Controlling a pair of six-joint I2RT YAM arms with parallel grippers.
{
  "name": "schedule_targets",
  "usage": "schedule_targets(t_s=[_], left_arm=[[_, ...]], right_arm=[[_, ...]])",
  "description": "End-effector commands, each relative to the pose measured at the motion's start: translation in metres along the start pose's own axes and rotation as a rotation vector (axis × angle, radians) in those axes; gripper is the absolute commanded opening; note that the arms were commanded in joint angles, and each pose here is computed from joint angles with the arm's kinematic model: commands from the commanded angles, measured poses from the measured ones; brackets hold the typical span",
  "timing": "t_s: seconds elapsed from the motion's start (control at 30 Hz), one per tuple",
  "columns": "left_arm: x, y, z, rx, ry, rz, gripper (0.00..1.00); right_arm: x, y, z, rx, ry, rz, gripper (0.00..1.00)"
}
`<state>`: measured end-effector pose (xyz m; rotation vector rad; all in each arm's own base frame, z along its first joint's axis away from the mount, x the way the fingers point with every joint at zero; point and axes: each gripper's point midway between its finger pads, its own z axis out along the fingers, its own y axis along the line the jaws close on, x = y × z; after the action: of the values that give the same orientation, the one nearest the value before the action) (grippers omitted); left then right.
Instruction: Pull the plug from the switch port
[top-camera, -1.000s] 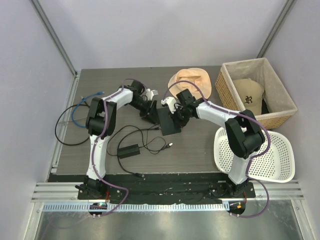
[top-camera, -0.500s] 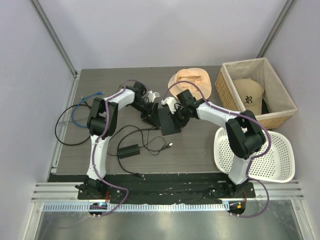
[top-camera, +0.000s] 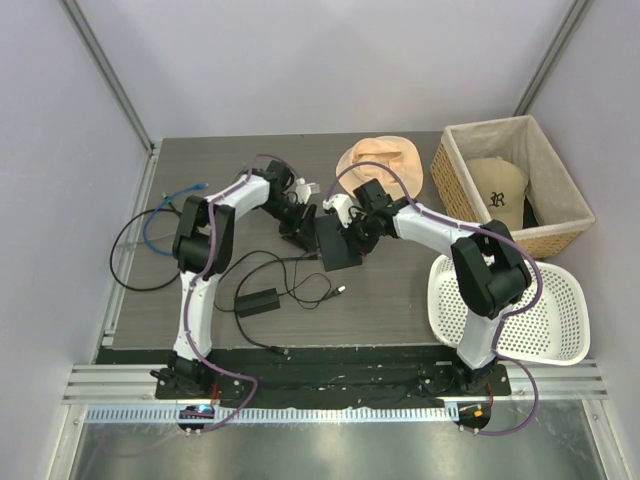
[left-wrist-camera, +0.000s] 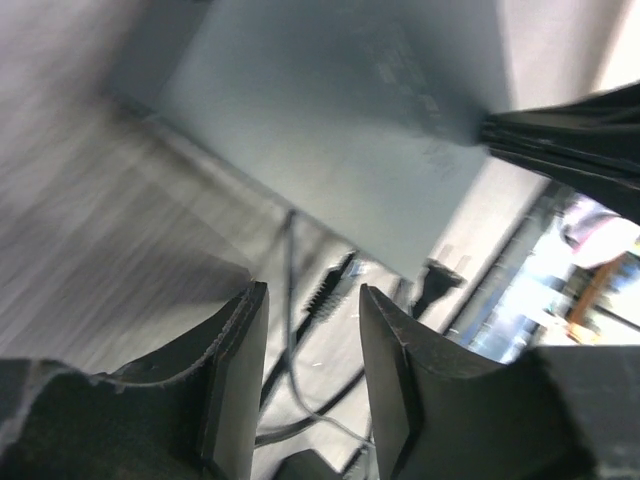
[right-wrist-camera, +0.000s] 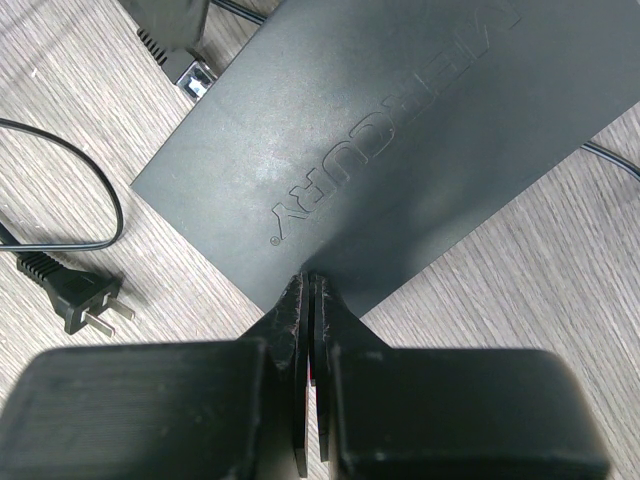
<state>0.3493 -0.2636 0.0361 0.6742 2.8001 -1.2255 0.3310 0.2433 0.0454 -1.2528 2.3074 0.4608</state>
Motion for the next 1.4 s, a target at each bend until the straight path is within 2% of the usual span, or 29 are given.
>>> schedule_targets(t_s=[0.0, 0.1, 0.23, 0.37, 0.43, 0.63, 0.83, 1.17, 1.37], left_arm=[[-0.028, -0.004, -0.038, -0.182, -0.15, 0.104, 0.48], [-0.031, -0.024, -0.045, -0.106, -0.163, 0.139, 0.49], [-0.021, -0.042, -0.036, 0.022, -0.106, 0.134, 0.4], [-0.004, -0.045, -0.021, 0.074, -0.022, 0.129, 0.43], [0.007, -0.04, -0.01, 0.07, 0.029, 0.128, 0.47], [0.006, -0.019, 0.004, 0.017, 0.046, 0.131, 0.51], [0.008, -0.007, 0.014, 0.029, 0.096, 0.119, 0.51], [0.043, -0.004, 0.025, 0.139, 0.22, 0.073, 0.5], [0.047, 0.002, 0.029, 0.147, 0.234, 0.057, 0.48]], right_arm=[[0.009, -0.002, -0.003, 0.021, 0.026, -0.011, 0.01], [0.012, -0.001, -0.003, 0.02, 0.028, -0.01, 0.01], [0.012, 0.0, -0.002, 0.016, 0.027, -0.011, 0.01], [0.011, -0.001, -0.002, 0.019, 0.026, -0.012, 0.01], [0.011, -0.001, -0.002, 0.021, 0.027, -0.012, 0.01], [0.014, -0.001, -0.002, 0.02, 0.033, -0.015, 0.01], [0.017, 0.0, -0.003, 0.022, 0.037, -0.014, 0.01], [0.021, 0.0, -0.001, 0.023, 0.05, -0.012, 0.01], [0.017, -0.002, 0.002, 0.02, 0.046, -0.011, 0.01]])
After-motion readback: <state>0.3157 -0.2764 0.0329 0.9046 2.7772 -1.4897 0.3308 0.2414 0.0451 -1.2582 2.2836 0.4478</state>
